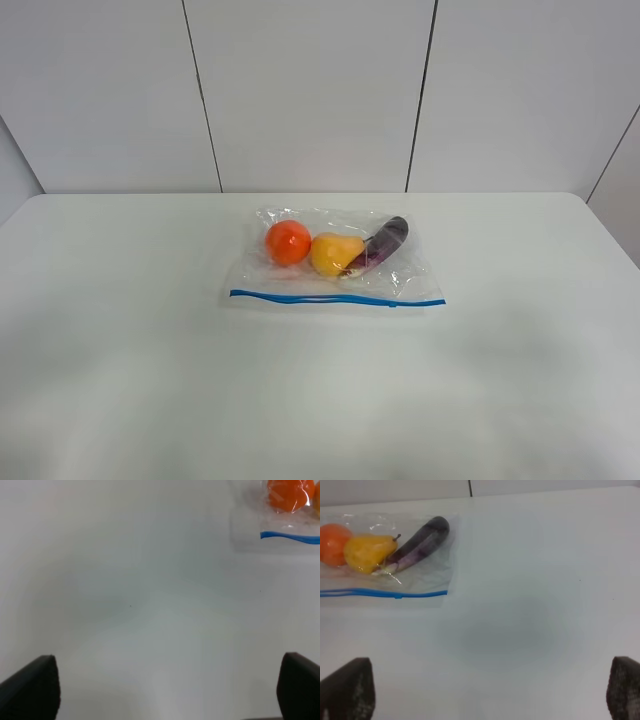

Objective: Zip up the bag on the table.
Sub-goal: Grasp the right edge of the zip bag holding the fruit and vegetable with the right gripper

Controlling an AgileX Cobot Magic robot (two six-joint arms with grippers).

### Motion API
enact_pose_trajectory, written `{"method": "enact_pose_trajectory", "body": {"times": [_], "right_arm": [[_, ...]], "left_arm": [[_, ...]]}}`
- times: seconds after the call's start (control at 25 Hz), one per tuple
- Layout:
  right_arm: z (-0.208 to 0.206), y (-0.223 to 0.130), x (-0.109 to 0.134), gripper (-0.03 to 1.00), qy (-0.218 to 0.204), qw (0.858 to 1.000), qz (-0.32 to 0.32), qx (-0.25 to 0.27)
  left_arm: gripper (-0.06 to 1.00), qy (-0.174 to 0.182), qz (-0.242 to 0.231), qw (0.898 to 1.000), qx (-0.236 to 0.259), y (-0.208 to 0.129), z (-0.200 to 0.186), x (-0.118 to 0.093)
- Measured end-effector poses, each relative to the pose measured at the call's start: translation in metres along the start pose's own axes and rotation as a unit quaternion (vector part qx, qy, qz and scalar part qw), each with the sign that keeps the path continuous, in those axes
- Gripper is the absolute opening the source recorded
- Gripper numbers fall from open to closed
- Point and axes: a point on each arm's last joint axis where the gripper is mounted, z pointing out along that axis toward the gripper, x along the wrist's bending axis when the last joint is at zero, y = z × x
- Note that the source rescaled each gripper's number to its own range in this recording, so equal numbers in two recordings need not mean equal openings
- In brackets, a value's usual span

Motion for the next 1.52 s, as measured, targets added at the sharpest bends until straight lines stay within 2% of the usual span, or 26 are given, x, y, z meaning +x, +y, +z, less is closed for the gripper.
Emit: {"method": "enact_pose_trajectory", "body": {"times": [0.52, 0.8, 0.96, 1.16, 1.32, 1.52], "right_arm": [[0.0, 0.003, 0.0, 1.0, 0.0, 1.0, 0.0, 0.0], [0.014, 0.063, 0.0, 1.0, -0.002, 0.999, 0.001, 0.039], [0.041, 0.103, -0.001, 1.0, -0.002, 0.996, 0.003, 0.087], [0.094, 0.139, -0.002, 1.0, 0.003, 0.988, 0.011, 0.152], [0.159, 0.146, 0.0, 1.0, 0.029, 0.972, 0.018, 0.234], [0.22, 0.129, 0.004, 1.0, 0.066, 0.949, 0.035, 0.307]], "left_arm": [[1.0, 0.0, 0.0, 1.0, 0.0, 0.0, 0.0, 0.0], [1.0, 0.0, 0.0, 1.0, 0.0, 0.0, 0.0, 0.0], [1.0, 0.0, 0.0, 1.0, 0.0, 0.0, 0.0, 0.0], [1.0, 0.0, 0.0, 1.0, 0.0, 0.0, 0.0, 0.0], [1.0, 0.0, 0.0, 1.0, 0.0, 0.0, 0.0, 0.0], [1.0, 0.0, 0.0, 1.0, 0.0, 0.0, 0.0, 0.0]]}}
